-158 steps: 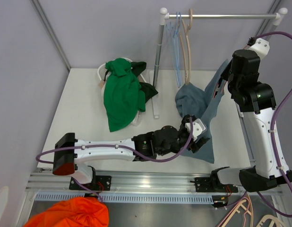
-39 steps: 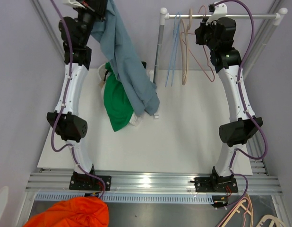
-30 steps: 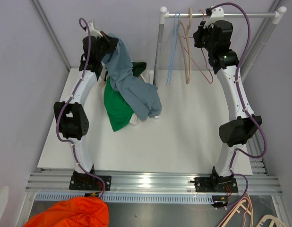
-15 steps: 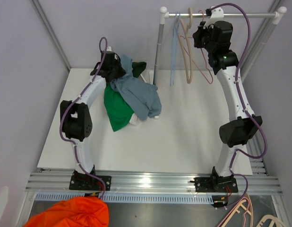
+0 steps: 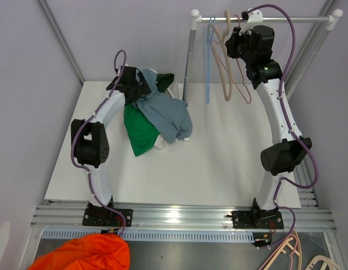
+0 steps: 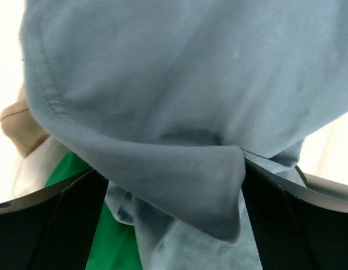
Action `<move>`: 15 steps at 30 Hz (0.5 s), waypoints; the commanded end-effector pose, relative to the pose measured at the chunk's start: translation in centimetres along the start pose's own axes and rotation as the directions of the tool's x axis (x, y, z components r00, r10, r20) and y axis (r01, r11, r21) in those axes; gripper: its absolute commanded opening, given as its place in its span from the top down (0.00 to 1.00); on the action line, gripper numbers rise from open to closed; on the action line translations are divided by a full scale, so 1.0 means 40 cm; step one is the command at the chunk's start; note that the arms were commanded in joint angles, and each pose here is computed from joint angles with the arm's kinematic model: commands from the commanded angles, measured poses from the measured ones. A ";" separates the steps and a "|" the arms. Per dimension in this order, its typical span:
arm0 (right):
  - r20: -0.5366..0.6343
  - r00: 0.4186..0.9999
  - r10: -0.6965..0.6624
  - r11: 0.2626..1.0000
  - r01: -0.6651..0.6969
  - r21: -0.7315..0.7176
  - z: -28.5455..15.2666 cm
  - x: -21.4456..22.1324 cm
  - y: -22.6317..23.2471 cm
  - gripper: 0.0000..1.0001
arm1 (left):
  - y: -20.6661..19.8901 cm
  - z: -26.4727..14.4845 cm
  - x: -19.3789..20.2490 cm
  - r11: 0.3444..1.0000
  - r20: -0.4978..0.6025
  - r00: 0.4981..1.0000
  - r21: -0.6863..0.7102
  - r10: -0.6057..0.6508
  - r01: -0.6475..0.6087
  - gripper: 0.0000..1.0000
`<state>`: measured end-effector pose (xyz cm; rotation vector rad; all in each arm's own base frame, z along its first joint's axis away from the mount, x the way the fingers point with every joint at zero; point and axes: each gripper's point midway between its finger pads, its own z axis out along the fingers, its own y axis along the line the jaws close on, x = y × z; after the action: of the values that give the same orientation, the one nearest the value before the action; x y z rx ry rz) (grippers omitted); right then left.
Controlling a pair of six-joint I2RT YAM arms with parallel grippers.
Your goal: Remove the t-shirt from the hanger
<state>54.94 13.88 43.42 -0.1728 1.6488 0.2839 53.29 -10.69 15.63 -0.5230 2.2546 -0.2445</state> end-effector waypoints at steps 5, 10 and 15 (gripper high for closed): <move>0.070 0.998 -0.010 1.000 0.009 0.014 -0.069 -0.091 0.007 0.70 | -0.021 -0.132 -0.108 0.999 0.138 0.990 0.043 -0.029 0.023 0.01; 0.100 0.995 -0.024 0.999 0.021 0.032 -0.108 -0.149 0.002 0.66 | -0.062 -0.230 -0.187 0.997 0.222 0.975 0.078 -0.002 -0.015 0.01; 0.107 0.994 -0.022 0.998 0.016 0.052 -0.179 -0.179 0.000 0.31 | -0.090 -0.342 -0.223 0.992 0.282 0.959 0.114 0.021 -0.055 0.01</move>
<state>52.84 12.78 45.30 -0.1436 1.6564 0.2553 51.38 -9.87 25.55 -0.4797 2.0708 -0.2578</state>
